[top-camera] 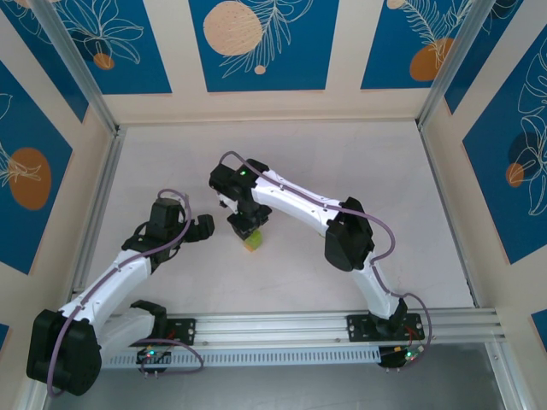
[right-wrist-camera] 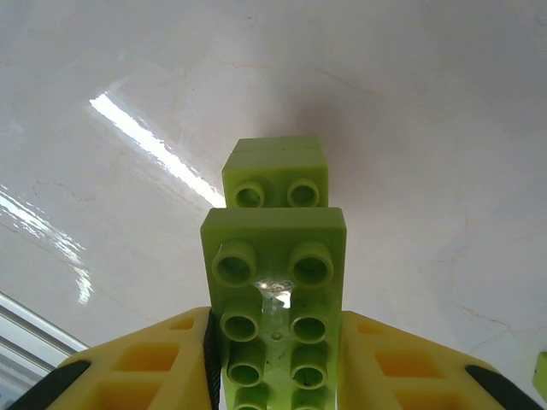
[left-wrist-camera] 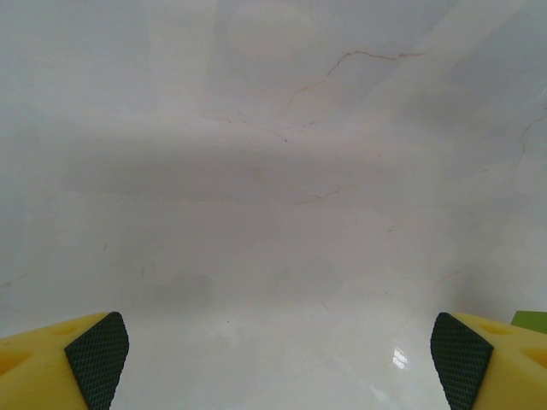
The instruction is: Assemble a carrot with lego
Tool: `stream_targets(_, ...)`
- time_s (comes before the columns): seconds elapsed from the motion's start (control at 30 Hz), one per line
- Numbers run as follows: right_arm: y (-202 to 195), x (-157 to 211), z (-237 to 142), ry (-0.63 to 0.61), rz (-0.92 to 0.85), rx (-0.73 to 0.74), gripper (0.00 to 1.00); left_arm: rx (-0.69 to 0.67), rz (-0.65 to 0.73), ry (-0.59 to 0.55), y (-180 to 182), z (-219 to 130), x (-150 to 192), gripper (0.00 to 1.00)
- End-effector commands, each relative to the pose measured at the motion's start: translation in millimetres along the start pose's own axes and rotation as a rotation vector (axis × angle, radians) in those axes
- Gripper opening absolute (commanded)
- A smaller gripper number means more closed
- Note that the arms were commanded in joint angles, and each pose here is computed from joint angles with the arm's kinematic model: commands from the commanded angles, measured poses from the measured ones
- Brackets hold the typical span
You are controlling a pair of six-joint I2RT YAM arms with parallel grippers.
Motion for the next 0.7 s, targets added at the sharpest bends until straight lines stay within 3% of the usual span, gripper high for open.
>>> stream_targets(0.0, -6.3, 1.3, -8.5, 0.001, -0.008, 0.016, 0.35, 0.009, 0.003, -0.007, 1.6, 0.4, -1.0, 0.94)
stream_targets(0.23, -5.7, -0.5, -22.6, -0.036, -0.016, -0.002, 0.35, 0.012, 0.003, -0.009, 1.3, -0.4, -1.1, 0.94)
stream_targets(0.67, -1.8, 1.1, -14.8, -0.012, -0.025, -0.040, 0.35, 0.011, 0.005, -0.007, 1.2, 0.0, -1.5, 0.94)
Point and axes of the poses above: each hand's point on the last joint's axis, 136 mm out from that joint toward the fingers, its own z axis out along the fingers, its own y axis along the line the jaws close on, x = y × z, the point moved 7 cm from there along -z, back along the fingers, and after that the axes turned 5 degrees about -z, right-handed, at the moved point
